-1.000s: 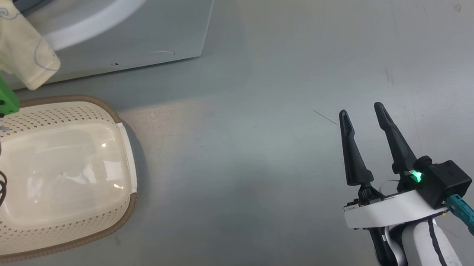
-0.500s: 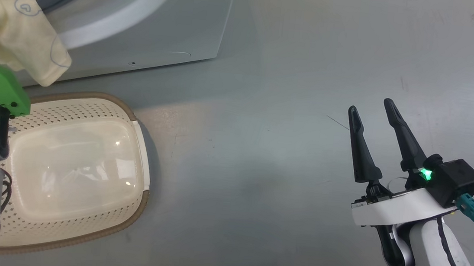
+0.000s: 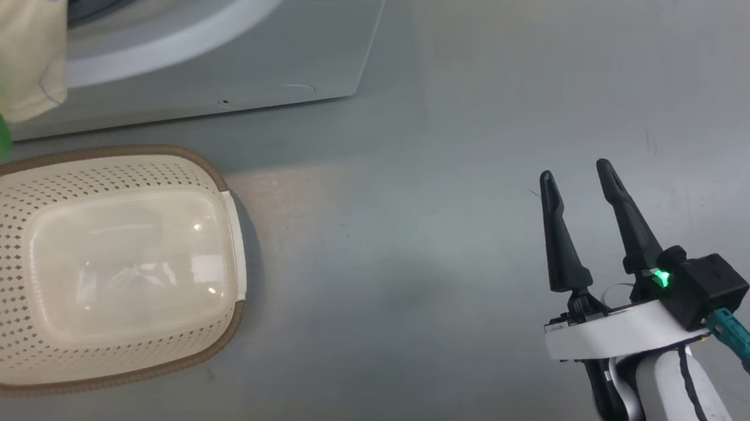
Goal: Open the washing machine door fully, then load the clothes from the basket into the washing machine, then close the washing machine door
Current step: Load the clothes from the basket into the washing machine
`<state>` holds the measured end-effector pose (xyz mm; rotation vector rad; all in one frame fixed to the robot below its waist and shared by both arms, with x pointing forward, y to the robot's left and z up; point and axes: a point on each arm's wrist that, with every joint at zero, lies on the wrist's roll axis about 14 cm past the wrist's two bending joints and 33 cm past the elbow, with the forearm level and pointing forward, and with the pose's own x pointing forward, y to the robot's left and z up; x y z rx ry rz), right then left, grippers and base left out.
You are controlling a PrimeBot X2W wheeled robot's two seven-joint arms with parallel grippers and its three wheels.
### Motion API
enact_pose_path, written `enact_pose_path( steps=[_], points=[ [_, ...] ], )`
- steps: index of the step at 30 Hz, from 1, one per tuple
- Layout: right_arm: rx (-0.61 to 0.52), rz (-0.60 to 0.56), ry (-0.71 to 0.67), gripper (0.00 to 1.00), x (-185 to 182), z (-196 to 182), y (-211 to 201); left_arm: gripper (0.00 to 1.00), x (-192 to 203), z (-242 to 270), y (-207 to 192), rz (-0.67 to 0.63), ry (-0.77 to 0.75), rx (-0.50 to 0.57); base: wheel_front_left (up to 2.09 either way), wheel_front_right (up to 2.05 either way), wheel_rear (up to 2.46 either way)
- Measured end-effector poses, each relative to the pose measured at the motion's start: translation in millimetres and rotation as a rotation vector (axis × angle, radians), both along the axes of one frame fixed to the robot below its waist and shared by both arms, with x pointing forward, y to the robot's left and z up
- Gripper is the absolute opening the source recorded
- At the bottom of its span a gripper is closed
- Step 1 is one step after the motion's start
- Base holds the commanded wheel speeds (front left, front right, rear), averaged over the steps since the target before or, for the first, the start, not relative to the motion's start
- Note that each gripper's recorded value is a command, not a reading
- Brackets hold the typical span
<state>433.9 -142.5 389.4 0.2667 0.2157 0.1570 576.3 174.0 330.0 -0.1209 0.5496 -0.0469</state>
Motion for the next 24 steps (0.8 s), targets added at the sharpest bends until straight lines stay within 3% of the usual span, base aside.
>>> enact_pose_path(
  steps=[12, 24],
  points=[
    [0.018, 0.005, 0.016, 1.00, -5, -2, 4, 0.00, 45, 32, 1, -0.057, -0.008, 0.046, 0.00, 0.00, 0.00],
    [0.017, 0.009, 0.017, 1.00, 2, -5, 5, 0.00, 108, 79, -10, -0.097, -0.122, 0.076, 0.00, 0.00, 0.00]
  ],
)
